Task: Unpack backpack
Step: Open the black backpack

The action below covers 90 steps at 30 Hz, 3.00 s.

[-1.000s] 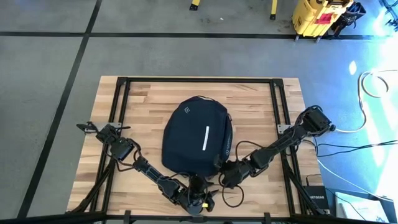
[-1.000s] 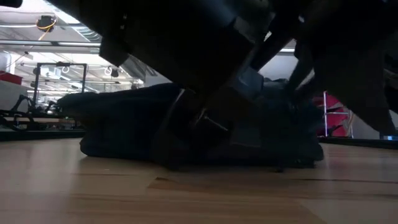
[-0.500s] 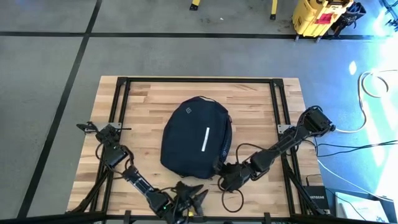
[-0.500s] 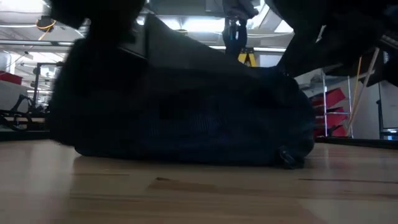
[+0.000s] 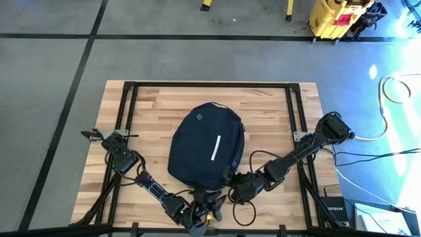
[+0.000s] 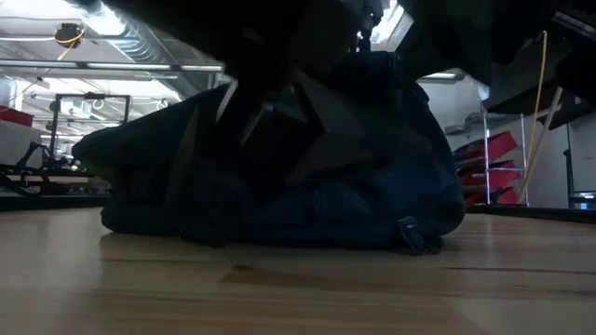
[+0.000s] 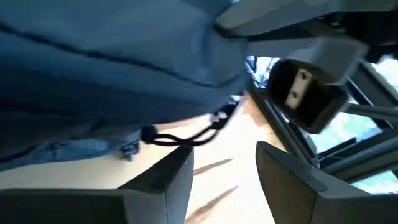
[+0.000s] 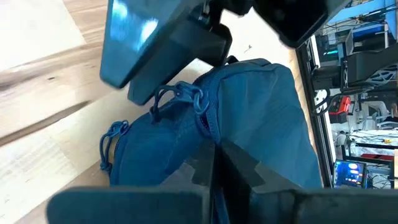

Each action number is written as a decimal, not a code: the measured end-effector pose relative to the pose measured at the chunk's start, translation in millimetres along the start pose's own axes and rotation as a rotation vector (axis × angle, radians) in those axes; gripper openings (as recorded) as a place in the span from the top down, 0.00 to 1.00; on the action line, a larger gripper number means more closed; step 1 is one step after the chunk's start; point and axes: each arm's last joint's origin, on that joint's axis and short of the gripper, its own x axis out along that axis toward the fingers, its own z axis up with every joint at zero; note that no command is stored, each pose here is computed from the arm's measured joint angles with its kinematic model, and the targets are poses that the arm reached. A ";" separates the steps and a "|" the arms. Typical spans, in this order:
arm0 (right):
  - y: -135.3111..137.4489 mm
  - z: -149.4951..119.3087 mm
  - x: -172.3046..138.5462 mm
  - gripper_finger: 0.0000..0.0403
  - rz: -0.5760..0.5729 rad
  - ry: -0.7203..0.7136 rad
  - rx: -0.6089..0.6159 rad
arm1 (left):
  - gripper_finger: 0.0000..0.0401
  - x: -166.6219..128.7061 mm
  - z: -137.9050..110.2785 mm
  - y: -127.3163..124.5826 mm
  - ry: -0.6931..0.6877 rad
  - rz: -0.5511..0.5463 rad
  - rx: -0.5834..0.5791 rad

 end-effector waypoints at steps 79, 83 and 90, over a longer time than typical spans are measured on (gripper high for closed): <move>-9.2 7.8 -5.4 1.00 0.031 -0.006 -0.004 | 0.61 -7.3 0.5 4.0 -0.116 0.061 0.528; -9.1 7.7 -5.4 1.00 0.031 -0.005 -0.004 | 0.61 -2.6 2.6 3.4 -0.124 0.066 0.513; -8.9 7.4 -5.4 1.00 0.033 -0.002 -0.005 | 0.70 7.9 7.6 3.2 -0.149 0.082 0.469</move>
